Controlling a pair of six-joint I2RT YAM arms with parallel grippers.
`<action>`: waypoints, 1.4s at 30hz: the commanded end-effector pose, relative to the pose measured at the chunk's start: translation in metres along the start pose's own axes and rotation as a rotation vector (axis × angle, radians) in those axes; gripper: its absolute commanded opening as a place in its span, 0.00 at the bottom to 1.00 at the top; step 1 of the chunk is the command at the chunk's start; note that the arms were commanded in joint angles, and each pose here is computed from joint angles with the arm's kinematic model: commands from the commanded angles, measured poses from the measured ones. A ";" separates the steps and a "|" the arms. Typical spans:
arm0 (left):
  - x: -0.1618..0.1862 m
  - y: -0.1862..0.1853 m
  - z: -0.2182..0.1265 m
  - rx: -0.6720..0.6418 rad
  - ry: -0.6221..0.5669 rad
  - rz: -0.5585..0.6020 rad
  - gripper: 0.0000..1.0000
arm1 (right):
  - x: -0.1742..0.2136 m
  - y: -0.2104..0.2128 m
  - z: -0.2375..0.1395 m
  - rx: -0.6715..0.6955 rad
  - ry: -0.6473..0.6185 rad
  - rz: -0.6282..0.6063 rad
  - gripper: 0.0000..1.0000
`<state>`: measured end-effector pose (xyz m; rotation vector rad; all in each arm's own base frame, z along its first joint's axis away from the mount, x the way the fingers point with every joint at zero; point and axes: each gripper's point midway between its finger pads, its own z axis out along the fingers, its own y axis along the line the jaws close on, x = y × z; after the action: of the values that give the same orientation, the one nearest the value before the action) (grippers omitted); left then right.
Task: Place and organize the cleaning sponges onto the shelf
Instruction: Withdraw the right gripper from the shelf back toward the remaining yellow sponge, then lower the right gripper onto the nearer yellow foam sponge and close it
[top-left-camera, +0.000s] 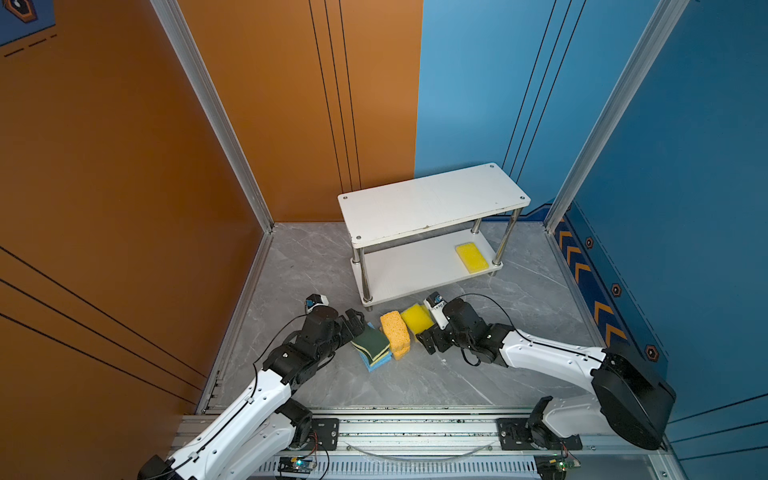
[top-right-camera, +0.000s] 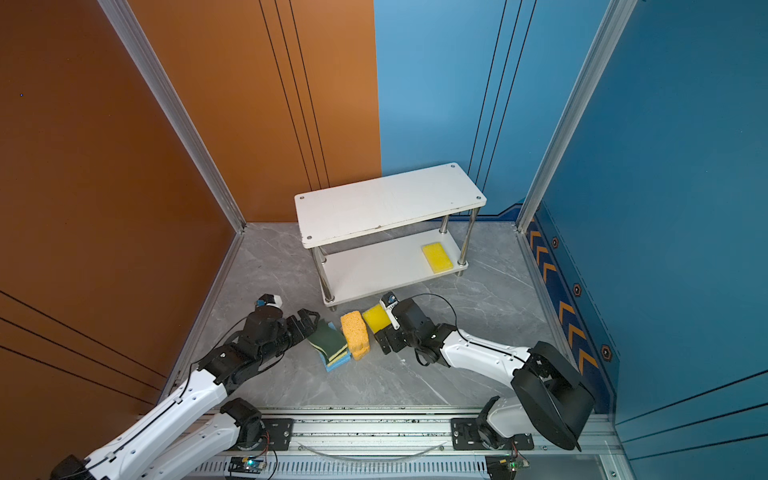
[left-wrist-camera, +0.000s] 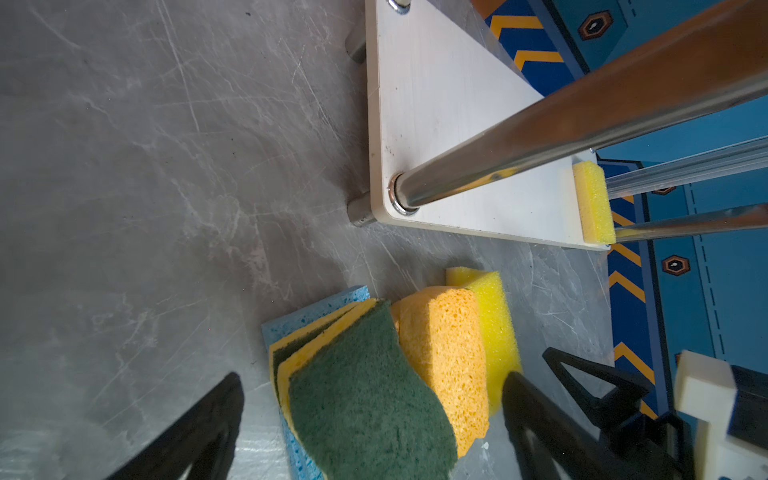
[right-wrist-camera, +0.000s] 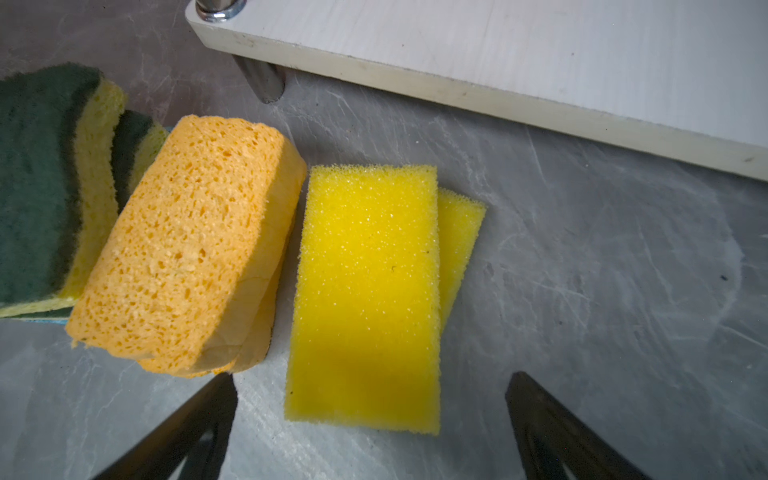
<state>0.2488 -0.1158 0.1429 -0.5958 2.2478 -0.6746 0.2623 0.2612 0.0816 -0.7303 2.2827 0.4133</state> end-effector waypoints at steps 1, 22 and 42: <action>-0.007 -0.001 -0.003 0.015 -0.054 -0.009 0.98 | -0.008 -0.001 0.007 0.027 -0.023 0.013 1.00; -0.002 0.003 0.015 -0.015 -0.007 0.014 0.98 | -0.004 0.001 0.029 0.065 0.018 0.000 0.97; 0.000 0.007 0.026 -0.015 0.011 0.003 0.98 | -0.003 -0.001 0.038 0.084 0.035 -0.006 0.89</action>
<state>0.2651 -0.1171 0.1264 -0.6161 2.2592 -0.6526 0.2770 0.2736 0.0460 -0.7325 2.3507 0.3029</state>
